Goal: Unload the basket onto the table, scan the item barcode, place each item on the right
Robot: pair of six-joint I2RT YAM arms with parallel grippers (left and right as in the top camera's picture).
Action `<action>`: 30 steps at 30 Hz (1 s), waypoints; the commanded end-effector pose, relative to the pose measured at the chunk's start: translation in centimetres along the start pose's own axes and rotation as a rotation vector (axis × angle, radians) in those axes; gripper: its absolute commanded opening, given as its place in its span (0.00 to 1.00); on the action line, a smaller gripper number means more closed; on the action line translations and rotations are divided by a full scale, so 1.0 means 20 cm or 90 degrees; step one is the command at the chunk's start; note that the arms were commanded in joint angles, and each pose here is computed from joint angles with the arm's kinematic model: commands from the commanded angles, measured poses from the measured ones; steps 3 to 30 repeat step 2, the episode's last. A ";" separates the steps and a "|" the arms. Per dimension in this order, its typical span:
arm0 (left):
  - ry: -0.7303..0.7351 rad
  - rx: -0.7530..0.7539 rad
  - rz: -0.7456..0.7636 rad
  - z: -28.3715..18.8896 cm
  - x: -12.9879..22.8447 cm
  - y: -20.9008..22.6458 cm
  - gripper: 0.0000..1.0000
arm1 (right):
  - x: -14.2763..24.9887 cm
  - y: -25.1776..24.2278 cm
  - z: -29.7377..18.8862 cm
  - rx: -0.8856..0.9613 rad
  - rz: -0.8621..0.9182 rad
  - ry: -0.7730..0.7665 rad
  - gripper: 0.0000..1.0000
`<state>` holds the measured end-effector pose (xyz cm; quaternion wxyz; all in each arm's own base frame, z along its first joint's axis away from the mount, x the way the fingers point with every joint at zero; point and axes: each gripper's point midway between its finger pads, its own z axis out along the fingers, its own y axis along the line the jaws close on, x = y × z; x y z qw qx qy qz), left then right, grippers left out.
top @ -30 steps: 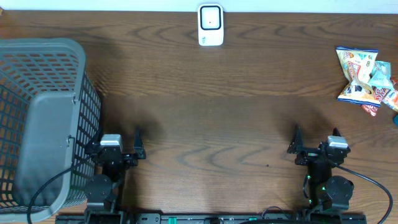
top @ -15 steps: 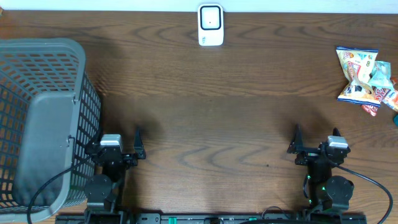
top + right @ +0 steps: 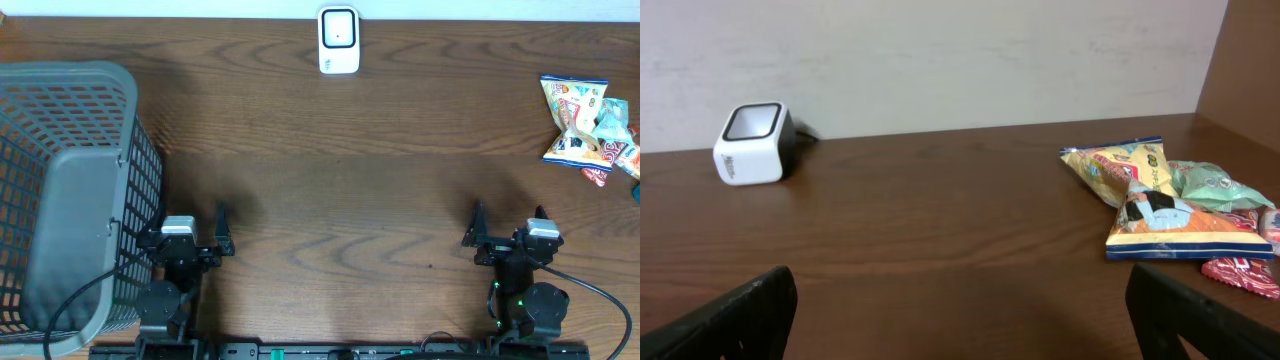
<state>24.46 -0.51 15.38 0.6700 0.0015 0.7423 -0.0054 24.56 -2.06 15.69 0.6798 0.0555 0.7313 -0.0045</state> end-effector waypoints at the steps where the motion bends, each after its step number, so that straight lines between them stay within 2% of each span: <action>1: 0.035 -0.022 0.012 0.00 0.09 0.03 0.98 | 0.00 0.00 0.00 0.002 0.008 0.000 0.99; 30: 0.035 -0.022 0.012 0.00 0.09 0.03 0.98 | 0.00 0.00 0.00 0.002 0.008 0.000 0.99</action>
